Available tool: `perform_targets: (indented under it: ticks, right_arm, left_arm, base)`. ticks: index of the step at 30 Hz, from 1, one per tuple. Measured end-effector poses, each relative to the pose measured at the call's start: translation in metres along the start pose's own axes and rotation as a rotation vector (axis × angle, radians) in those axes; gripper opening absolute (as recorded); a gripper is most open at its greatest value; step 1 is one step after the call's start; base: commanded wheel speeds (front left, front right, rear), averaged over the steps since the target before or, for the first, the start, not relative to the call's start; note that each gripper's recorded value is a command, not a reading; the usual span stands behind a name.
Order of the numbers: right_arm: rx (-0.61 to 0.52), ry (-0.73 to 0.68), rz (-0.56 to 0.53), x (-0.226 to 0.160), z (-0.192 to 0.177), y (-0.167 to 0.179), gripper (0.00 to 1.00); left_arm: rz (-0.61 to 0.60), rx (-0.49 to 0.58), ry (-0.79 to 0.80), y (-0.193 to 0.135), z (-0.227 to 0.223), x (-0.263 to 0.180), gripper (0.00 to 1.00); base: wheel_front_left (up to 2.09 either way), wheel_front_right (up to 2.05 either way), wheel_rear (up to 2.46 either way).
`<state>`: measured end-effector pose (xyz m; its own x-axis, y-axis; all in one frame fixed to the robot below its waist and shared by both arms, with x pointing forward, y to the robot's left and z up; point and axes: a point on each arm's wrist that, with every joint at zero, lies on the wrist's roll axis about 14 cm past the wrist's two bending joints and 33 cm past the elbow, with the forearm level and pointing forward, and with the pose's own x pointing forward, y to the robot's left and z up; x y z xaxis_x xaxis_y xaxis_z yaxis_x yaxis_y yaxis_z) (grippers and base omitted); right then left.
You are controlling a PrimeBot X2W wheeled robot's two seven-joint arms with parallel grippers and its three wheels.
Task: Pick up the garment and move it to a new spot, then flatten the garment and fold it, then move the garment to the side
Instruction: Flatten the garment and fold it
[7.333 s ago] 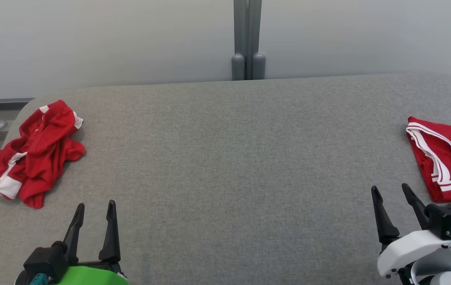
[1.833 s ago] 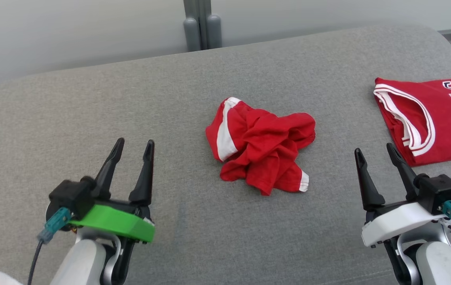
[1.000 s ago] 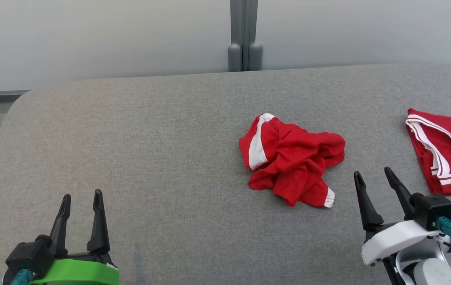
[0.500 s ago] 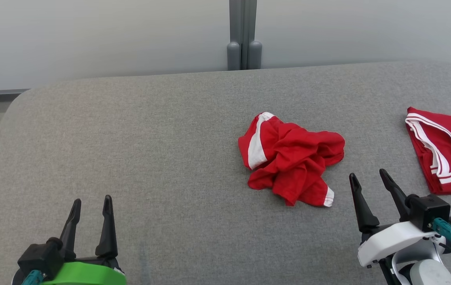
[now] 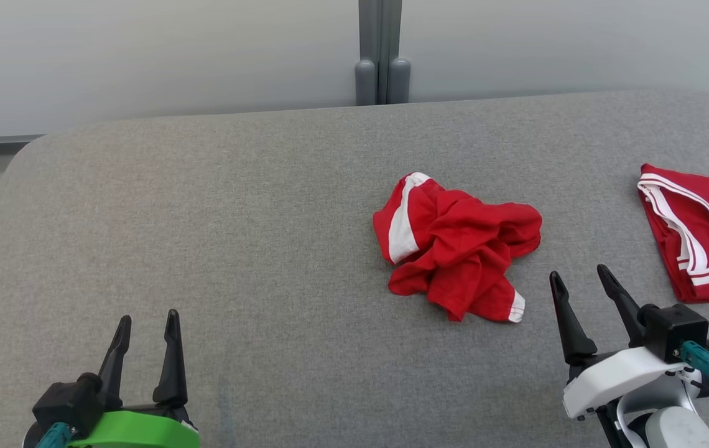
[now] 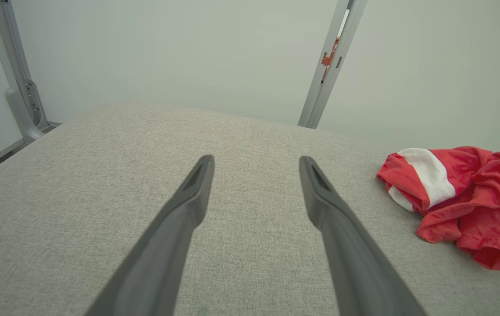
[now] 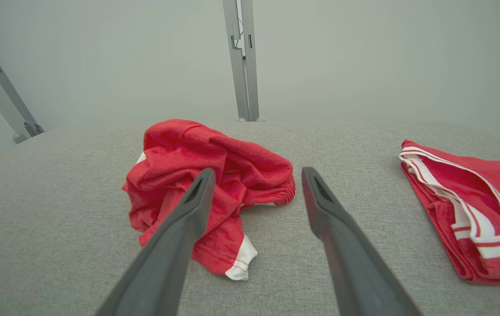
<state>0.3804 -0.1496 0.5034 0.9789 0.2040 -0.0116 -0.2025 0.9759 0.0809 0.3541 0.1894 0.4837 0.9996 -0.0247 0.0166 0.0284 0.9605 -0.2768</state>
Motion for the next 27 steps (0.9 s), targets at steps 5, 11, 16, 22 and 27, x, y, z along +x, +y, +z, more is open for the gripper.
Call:
perform_targets:
  ticks: [5, 11, 16, 22, 27]
  right_arm:
    - [0.002, 0.005, -0.003, 0.0, -0.002, -0.001, 1.0]
    - [0.001, 0.0, -0.004, 0.002, 0.0, -0.002, 1.0]
    - [0.004, -0.011, -0.021, 0.002, 0.002, -0.006, 1.0]
    - [0.008, -0.024, -0.09, -0.006, 0.003, -0.026, 1.0]
    - [0.009, -0.028, -0.154, -0.017, 0.002, -0.043, 1.0]
  left_arm:
    - [-0.007, -0.001, 0.005, -0.001, -0.002, 0.003, 1.0]
    - [-0.028, -0.015, 0.022, -0.008, -0.006, 0.014, 1.0]
    - [-0.101, -0.024, 0.098, -0.026, -0.01, 0.044, 1.0]
    - [-0.276, -0.068, 0.353, -0.088, -0.033, 0.107, 1.0]
    - [-0.386, -0.095, 0.52, -0.136, -0.049, 0.138, 1.0]
  base:
    - [0.0, 0.0, 0.0]
    - [0.0, 0.0, 0.0]
    - [0.0, 0.0, 0.0]
    - [0.0, 0.0, 0.0]
    - [0.0, 0.0, 0.0]
